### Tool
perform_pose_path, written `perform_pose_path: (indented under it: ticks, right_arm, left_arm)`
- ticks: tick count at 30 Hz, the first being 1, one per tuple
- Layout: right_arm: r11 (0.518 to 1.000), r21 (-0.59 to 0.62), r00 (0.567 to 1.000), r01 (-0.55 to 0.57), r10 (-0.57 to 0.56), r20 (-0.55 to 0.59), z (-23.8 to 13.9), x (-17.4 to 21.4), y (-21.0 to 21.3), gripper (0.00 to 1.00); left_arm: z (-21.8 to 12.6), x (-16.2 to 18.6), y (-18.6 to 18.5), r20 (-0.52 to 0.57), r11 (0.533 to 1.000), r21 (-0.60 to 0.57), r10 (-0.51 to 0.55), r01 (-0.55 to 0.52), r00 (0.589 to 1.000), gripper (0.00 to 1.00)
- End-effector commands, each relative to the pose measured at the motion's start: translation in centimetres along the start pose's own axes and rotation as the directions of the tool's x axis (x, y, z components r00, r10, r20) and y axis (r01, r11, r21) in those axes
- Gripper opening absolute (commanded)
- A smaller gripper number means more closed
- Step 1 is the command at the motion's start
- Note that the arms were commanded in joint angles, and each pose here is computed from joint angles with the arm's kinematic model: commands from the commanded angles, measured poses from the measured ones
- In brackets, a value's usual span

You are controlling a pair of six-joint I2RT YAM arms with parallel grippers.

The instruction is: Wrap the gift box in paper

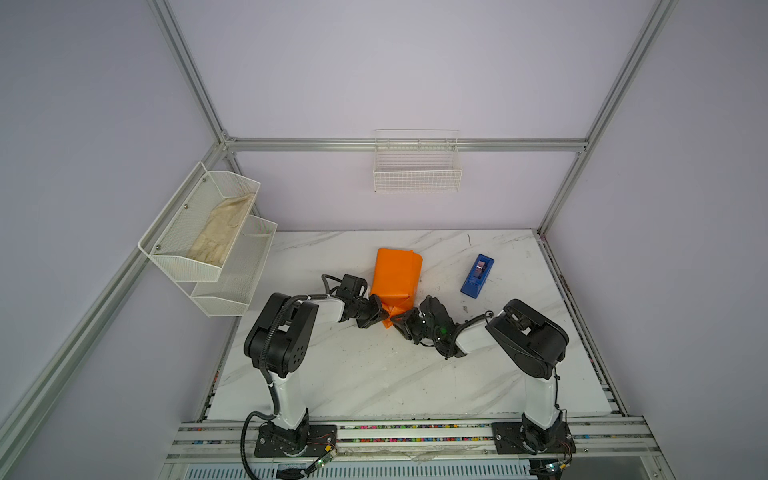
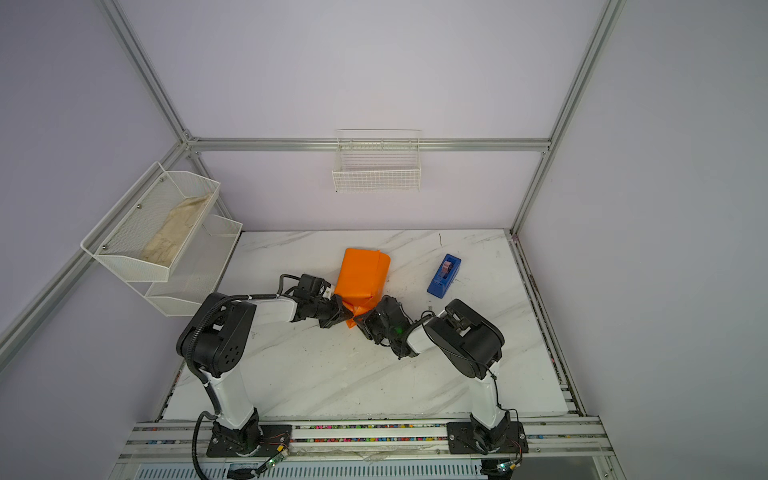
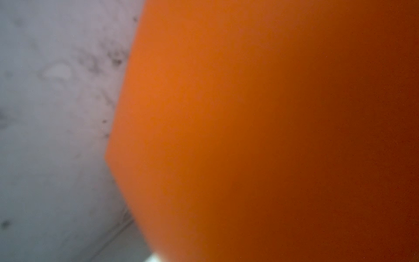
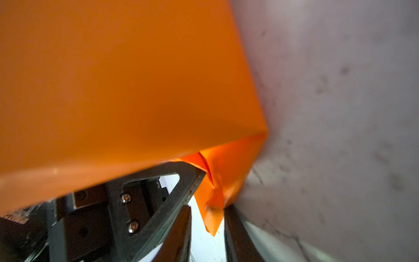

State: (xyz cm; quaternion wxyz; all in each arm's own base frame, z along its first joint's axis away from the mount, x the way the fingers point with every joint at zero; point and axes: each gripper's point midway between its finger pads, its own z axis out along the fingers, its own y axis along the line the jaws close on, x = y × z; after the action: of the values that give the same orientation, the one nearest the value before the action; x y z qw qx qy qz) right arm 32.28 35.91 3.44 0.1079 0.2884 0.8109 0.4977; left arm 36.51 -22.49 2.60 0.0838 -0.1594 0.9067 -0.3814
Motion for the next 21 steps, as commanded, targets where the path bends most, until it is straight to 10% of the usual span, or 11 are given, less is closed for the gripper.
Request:
perform_pose_path:
  ticks: [1, 21]
  right_arm:
    - [0.976, 0.156, 0.984, -0.152, 0.135, 0.116, -0.9, -1.8, -4.9, 0.3]
    - [0.974, 0.161, 0.982, -0.159, 0.138, 0.132, -0.3, -2.2, -4.8, 0.02]
  left_arm:
    - [-0.1, -0.5, -0.5, 0.012, 1.0, -0.009, 0.002, -0.002, 1.0, 0.09]
    - [-0.5, -0.6, -1.0, 0.021, 1.0, -0.003, 0.007, -0.007, 1.0, 0.09]
